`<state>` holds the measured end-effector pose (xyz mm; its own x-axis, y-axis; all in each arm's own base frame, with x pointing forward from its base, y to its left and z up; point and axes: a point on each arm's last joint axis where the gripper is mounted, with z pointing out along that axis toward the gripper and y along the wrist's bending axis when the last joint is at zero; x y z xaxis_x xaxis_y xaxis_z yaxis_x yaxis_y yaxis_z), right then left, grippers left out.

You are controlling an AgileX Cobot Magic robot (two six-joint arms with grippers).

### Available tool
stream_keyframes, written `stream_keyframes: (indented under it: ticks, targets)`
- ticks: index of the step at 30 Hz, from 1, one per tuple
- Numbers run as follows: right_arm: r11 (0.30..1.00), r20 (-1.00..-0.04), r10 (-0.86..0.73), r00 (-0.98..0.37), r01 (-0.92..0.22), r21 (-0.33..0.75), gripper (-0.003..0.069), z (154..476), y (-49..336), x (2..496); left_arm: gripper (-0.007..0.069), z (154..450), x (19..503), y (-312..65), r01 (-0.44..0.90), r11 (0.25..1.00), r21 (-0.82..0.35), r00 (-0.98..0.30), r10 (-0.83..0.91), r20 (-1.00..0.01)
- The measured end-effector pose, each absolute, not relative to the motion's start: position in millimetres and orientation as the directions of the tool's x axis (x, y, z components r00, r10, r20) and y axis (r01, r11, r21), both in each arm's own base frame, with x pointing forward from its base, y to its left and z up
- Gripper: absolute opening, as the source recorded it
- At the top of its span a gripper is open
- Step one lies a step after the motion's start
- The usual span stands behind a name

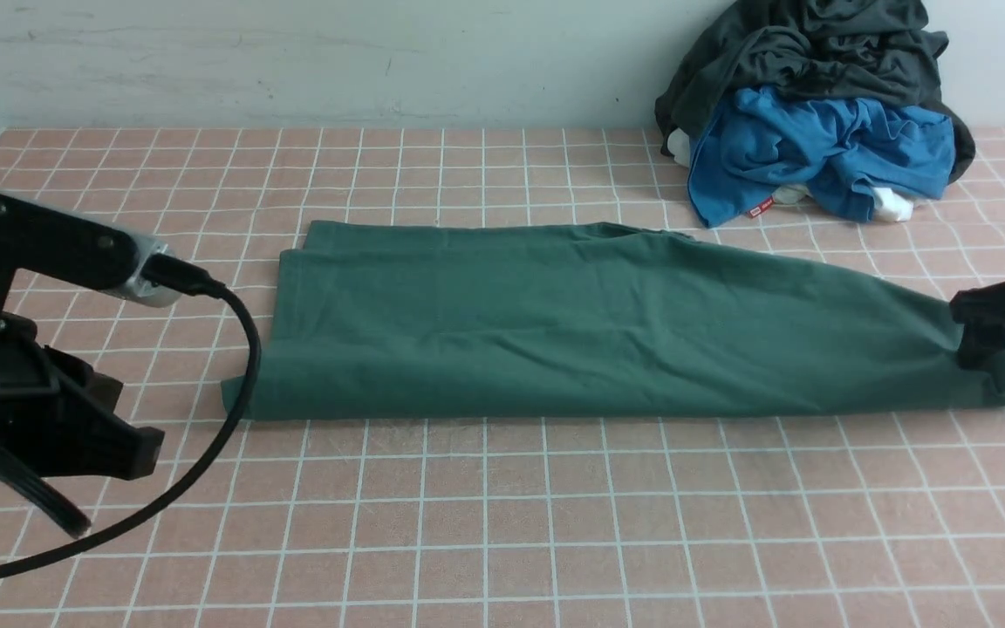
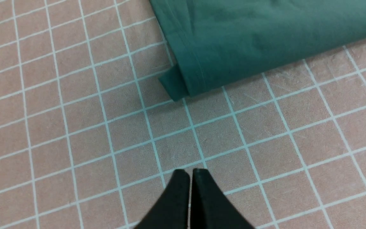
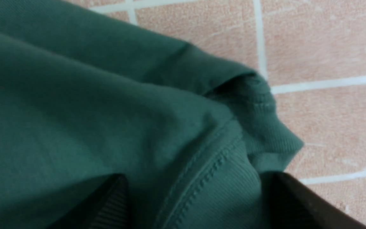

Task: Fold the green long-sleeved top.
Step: Use the right arm to clamp the right edge of the fabric

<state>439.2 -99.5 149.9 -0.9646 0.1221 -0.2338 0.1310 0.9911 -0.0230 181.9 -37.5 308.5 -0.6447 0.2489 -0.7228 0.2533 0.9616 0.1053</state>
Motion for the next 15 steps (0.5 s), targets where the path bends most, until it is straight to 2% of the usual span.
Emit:
stream_keyframes:
  ticks: [2, 3, 5, 8, 12, 15]
  targets:
    - [0.993, -0.236, 0.107, -0.966, 0.114, -0.016, 0.0484, 150, -99, 440, -0.0004, 315, 176, -36, 0.253, 0.961, 0.111, -0.610, 0.248, -0.752]
    - [0.995, -0.235, 0.098, -0.967, 0.103, -0.007, 0.0426, 150, -98, 440, -0.0003, 328, 165, -34, 0.252, 0.960, 0.124, -0.544, 0.246, -0.803]
    - [0.996, -0.232, 0.090, -0.968, 0.093, -0.006, 0.0384, 150, -97, 440, -0.0003, 335, 158, -32, 0.249, 0.958, 0.139, -0.497, 0.250, -0.831]
    - [0.998, -0.218, 0.050, -0.975, 0.058, -0.032, 0.0246, 153, -98, 437, -0.0003, 348, 139, -25, 0.239, 0.953, 0.189, -0.422, 0.277, -0.863]
    - [0.991, -0.205, 0.031, -0.978, 0.058, -0.124, 0.0090, 172, -108, 429, -0.0003, 345, 124, -20, 0.237, 0.950, 0.205, -0.480, 0.298, -0.825]
    - [0.975, -0.248, 0.029, -0.968, 0.082, -0.208, 0.0022, 199, -117, 422, -0.0003, 340, 121, -18, 0.243, 0.948, 0.205, -0.541, 0.308, -0.783]
